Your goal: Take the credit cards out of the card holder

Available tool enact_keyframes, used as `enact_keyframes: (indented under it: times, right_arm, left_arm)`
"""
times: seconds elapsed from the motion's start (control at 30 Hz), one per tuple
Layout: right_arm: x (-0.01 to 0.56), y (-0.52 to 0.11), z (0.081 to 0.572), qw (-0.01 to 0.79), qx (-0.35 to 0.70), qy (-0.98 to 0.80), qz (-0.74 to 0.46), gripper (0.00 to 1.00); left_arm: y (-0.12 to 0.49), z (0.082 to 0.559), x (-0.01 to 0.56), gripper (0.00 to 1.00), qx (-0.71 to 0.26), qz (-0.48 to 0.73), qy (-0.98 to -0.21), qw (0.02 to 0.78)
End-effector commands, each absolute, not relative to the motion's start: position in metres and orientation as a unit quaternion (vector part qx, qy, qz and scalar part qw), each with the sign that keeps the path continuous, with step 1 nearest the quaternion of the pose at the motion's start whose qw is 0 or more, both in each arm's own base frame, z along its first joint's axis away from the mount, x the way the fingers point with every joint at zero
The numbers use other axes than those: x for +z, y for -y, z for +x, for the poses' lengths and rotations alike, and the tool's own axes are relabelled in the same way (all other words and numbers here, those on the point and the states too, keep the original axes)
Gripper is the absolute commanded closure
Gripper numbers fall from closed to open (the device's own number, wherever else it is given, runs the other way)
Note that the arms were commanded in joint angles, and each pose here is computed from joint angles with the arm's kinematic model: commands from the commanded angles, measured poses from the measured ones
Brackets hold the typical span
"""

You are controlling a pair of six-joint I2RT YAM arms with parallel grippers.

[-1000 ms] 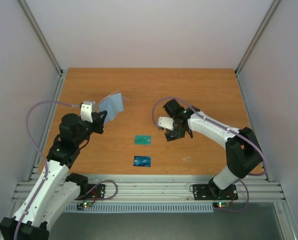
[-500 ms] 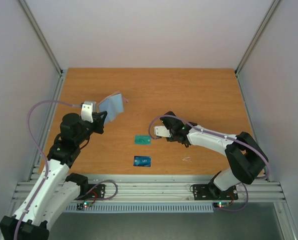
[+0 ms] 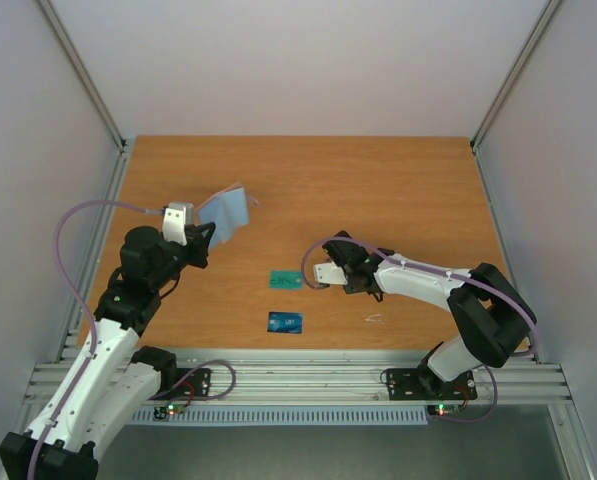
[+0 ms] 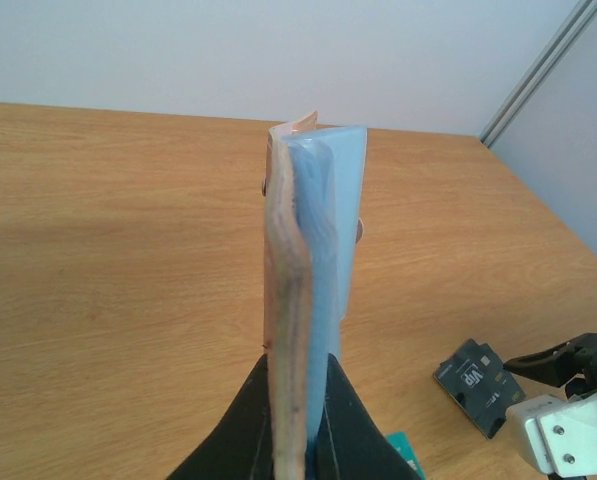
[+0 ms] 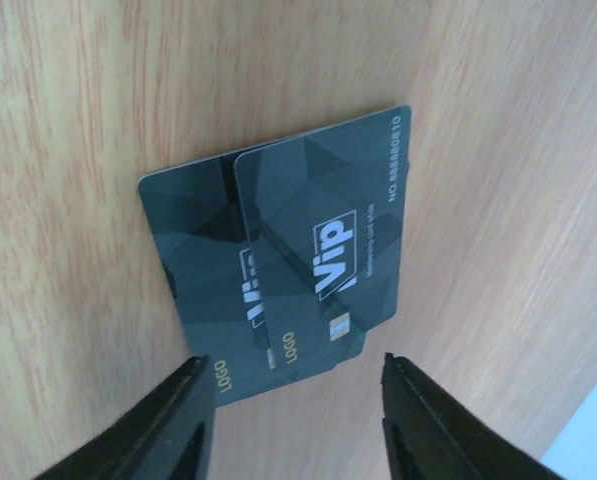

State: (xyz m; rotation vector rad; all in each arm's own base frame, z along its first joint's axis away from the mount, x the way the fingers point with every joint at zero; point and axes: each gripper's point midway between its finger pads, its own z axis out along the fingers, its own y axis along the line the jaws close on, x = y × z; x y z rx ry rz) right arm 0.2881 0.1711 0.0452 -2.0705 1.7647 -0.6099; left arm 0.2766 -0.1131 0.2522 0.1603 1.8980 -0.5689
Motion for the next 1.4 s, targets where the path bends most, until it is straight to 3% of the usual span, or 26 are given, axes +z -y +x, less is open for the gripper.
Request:
enact_keyframes:
  times: [0.0, 0.2, 0.33, 0.4, 0.43, 0.53, 0.63, 0.8, 0.87, 0.9, 1.0, 1.03, 1.07, 1.1, 1.17, 1.23, 1.37]
  right_arm:
    - [0.055, -0.165, 0.283, 0.175, -0.23, -0.623, -0.727, 0.47]
    - [0.146, -0.2, 0.3, 0.307, -0.173, -0.679, -0.645, 0.39]
    - [0.257, -0.25, 0.299, 0.456, 0.004, -0.705, -0.542, 0.38]
    - [0.307, -0.276, 0.28, 0.497, 0.17, -0.682, -0.508, 0.3]
    - [0.329, -0.287, 0.268, 0.501, 0.246, -0.663, -0.499, 0.26]
    - [0.371, -0.313, 0.243, 0.468, 0.386, -0.621, -0.496, 0.02]
    - [0.386, -0.332, 0.23, 0.399, 0.472, -0.614, -0.491, 0.02]
    - [0.374, -0.348, 0.231, 0.361, 0.48, -0.628, -0.495, 0.03]
    - [0.368, -0.351, 0.233, 0.34, 0.484, -0.639, -0.492, 0.1]
    - [0.365, -0.353, 0.232, 0.328, 0.489, -0.642, -0.492, 0.22]
    - [0.365, -0.355, 0.226, 0.298, 0.511, -0.638, -0.493, 0.91]
    - [0.365, -0.355, 0.226, 0.293, 0.517, -0.638, -0.49, 0.98]
    - [0.365, -0.354, 0.227, 0.291, 0.521, -0.638, -0.486, 0.99]
    - [0.365, -0.352, 0.231, 0.286, 0.526, -0.645, -0.474, 0.99]
    - [0.36, -0.345, 0.25, 0.278, 0.532, -0.673, -0.433, 0.99]
    - [0.345, -0.337, 0.276, 0.251, 0.534, -0.715, -0.376, 0.99]
    - [0.29, -0.314, 0.331, 0.188, 0.459, -0.832, -0.249, 0.99]
  left_arm:
    - [0.118, 0.275, 0.268, 1.0, -0.25, 0.087, -0.777, 0.571]
    - [0.144, 0.26, 0.295, 1.0, -0.324, 0.145, -0.731, 0.582]
    - [0.164, 0.242, 0.322, 1.0, -0.385, 0.198, -0.675, 0.597]
    - [0.17, 0.235, 0.33, 1.0, -0.404, 0.218, -0.658, 0.597]
    - [0.173, 0.23, 0.332, 1.0, -0.411, 0.233, -0.649, 0.597]
    - [0.181, 0.218, 0.336, 1.0, -0.423, 0.273, -0.629, 0.592]
    - [0.182, 0.213, 0.34, 1.0, -0.428, 0.284, -0.619, 0.594]
    - [0.187, 0.202, 0.346, 1.0, -0.447, 0.303, -0.599, 0.591]
    - [0.187, 0.2, 0.346, 1.0, -0.45, 0.304, -0.599, 0.589]
    - [0.187, 0.2, 0.347, 1.0, -0.45, 0.304, -0.599, 0.589]
    - [0.185, 0.203, 0.347, 1.0, -0.448, 0.293, -0.603, 0.592]
    - [0.184, 0.205, 0.347, 1.0, -0.446, 0.286, -0.607, 0.593]
    - [0.182, 0.209, 0.345, 0.97, -0.443, 0.274, -0.614, 0.594]
    - [0.178, 0.215, 0.343, 0.87, -0.438, 0.252, -0.625, 0.595]
    - [0.163, 0.238, 0.332, 0.49, -0.408, 0.177, -0.664, 0.601]
    - [0.134, 0.267, 0.308, 0.27, -0.357, 0.062, -0.717, 0.595]
    - [0.068, 0.291, 0.245, 0.17, -0.217, -0.125, -0.79, 0.559]
